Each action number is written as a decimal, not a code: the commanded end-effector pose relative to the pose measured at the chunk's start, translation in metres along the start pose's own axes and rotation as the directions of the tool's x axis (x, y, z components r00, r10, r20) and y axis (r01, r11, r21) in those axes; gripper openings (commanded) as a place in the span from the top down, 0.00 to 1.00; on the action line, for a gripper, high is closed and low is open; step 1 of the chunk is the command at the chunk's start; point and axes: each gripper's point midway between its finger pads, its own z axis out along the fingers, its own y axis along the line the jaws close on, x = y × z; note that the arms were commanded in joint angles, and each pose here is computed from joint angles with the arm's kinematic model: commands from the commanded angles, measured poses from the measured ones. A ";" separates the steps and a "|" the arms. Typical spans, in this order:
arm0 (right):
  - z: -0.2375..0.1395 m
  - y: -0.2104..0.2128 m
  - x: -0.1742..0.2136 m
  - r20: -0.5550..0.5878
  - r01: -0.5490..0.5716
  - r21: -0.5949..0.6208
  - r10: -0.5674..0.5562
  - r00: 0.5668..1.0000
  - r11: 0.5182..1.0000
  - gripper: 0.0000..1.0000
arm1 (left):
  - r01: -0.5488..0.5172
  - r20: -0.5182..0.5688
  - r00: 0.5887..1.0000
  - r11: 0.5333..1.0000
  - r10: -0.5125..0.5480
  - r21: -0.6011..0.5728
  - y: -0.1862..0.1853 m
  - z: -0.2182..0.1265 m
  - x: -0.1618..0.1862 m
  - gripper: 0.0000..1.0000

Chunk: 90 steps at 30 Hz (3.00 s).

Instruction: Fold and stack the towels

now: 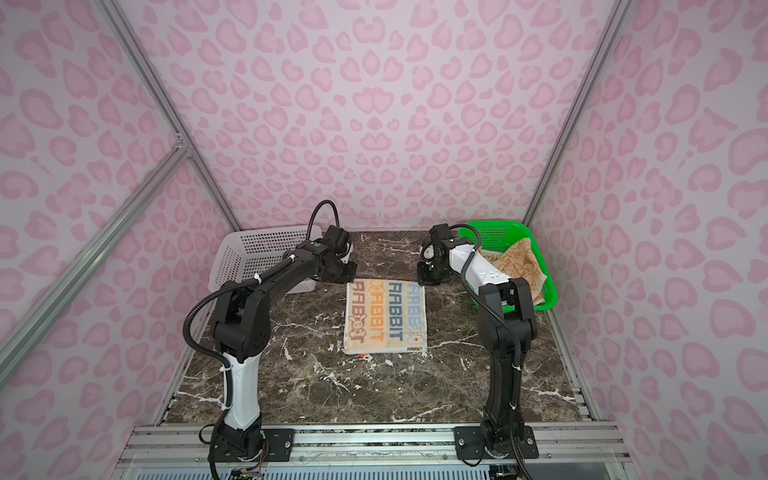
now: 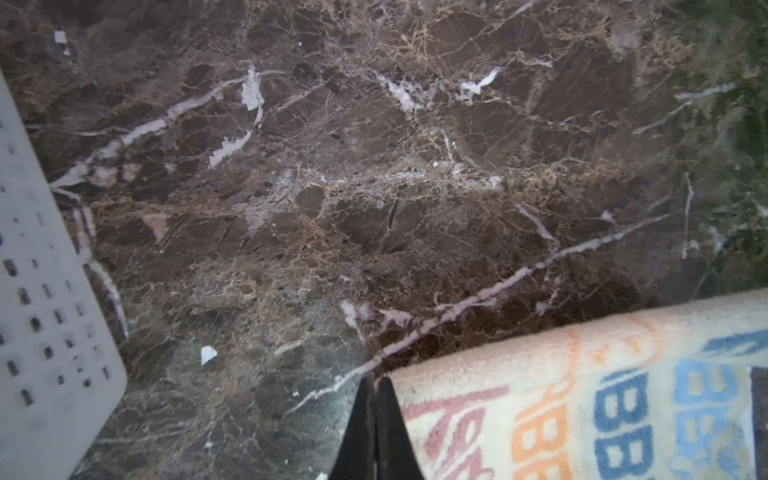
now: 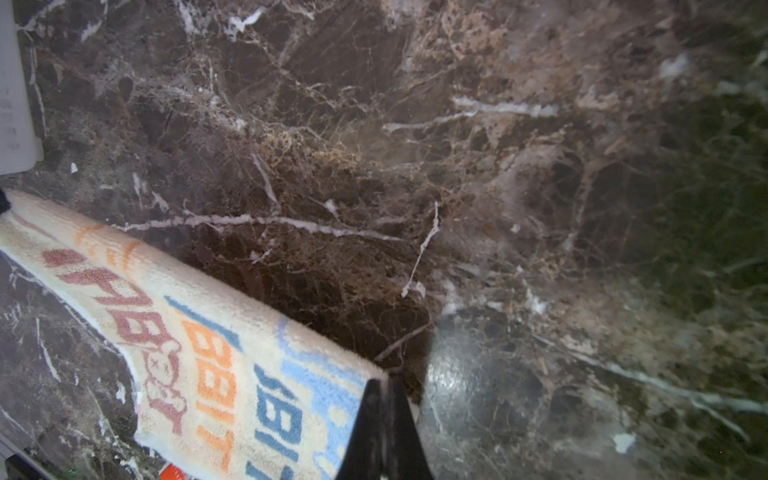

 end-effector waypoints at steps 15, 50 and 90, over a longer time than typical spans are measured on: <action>0.010 0.003 0.124 -0.087 -0.095 -0.032 0.092 0.992 0.995 1.00 | 0.142 -0.059 0.988 0.989 -0.139 0.047 -0.025 -0.029 0.112 0.96; 0.001 0.002 0.101 -0.055 -0.177 -0.034 0.175 0.983 0.984 1.00 | 0.157 -0.049 0.986 0.987 -0.158 -0.017 -0.001 -0.026 0.087 0.96; -0.013 0.060 0.108 0.000 -0.187 -0.238 0.193 0.981 0.953 0.21 | 0.281 -0.055 0.958 0.886 -0.281 0.369 -0.091 -0.069 0.071 0.23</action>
